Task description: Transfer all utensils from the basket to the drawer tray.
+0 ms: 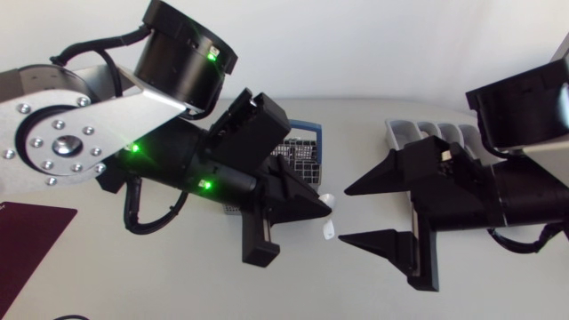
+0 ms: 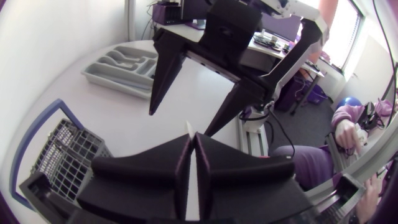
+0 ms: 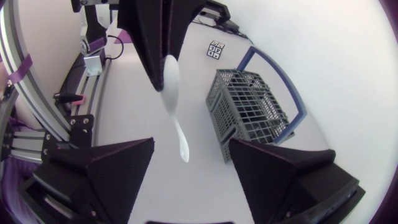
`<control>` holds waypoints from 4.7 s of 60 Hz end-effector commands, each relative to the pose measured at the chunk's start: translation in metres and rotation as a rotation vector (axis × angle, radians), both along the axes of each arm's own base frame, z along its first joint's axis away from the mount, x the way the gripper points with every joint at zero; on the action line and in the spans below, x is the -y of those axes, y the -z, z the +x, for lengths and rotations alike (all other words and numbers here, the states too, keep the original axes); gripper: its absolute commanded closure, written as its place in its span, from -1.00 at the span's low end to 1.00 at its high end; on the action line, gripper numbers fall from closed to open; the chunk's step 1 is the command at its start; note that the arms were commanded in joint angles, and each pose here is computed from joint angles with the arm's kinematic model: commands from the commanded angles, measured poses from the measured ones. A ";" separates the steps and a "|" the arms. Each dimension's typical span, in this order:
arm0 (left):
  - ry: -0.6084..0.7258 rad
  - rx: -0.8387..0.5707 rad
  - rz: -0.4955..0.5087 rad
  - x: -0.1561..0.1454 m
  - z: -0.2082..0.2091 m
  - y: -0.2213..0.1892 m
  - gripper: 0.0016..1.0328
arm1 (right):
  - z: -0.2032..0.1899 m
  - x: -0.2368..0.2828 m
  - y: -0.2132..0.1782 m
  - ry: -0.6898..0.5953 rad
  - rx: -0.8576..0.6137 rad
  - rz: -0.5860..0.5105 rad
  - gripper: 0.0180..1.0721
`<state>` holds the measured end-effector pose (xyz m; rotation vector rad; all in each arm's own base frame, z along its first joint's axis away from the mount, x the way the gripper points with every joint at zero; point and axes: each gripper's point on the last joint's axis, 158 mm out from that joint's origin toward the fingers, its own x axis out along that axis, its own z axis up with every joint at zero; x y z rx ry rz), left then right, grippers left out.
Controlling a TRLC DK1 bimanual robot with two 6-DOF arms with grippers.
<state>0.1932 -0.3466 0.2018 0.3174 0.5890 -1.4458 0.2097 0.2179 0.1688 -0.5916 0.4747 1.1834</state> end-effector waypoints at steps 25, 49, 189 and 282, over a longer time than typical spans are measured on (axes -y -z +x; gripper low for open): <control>0.063 0.017 -0.028 0.005 -0.003 -0.007 0.93 | -0.016 -0.028 0.014 -0.070 -0.055 0.038 0.32; 0.050 0.021 -0.028 -0.001 0.000 -0.007 0.93 | -0.014 -0.027 0.012 -0.055 -0.064 0.038 0.82; -0.764 0.109 0.302 -0.155 0.174 0.041 -0.73 | 0.138 0.427 0.154 0.903 0.170 -0.843 -0.54; -0.945 0.052 0.348 -0.244 0.144 0.110 -0.84 | 0.090 0.086 0.070 0.548 -0.186 -0.018 -0.93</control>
